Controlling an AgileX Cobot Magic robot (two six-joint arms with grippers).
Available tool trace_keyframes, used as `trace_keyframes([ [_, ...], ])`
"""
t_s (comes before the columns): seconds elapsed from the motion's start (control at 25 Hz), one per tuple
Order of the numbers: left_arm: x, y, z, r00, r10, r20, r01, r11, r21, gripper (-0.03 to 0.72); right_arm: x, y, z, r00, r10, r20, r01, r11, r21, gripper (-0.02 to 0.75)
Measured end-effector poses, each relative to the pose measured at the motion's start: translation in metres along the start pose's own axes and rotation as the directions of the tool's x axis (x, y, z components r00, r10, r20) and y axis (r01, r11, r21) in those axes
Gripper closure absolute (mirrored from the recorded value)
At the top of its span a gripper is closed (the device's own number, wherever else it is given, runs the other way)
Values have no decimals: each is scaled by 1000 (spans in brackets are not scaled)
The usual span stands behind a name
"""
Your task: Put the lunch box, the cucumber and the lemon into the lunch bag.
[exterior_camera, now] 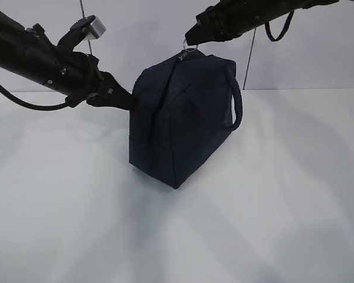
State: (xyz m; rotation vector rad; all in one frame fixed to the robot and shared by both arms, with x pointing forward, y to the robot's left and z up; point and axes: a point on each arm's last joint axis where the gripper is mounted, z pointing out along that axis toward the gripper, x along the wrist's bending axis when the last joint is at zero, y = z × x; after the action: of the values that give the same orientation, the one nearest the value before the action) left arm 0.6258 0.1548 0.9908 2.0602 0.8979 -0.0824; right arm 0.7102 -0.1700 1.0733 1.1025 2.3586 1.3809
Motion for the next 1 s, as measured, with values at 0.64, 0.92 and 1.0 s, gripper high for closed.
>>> trace_keyframes([
  [0.64, -6, -7, -4, 999, 15, 44, -19, 995, 93, 695, -40, -16, 12, 996, 78, 45, -73, 993, -94, 730],
  [0.92, -14, -10, -6, 996, 16, 83, -28, 988, 149, 695, -65, -29, 25, 991, 129, 28, -121, 972, -200, 730],
  [1.0, -20, -10, -4, 995, 19, 101, -36, 985, 170, 695, -72, -33, 29, 989, 145, 13, -137, 962, -236, 730],
])
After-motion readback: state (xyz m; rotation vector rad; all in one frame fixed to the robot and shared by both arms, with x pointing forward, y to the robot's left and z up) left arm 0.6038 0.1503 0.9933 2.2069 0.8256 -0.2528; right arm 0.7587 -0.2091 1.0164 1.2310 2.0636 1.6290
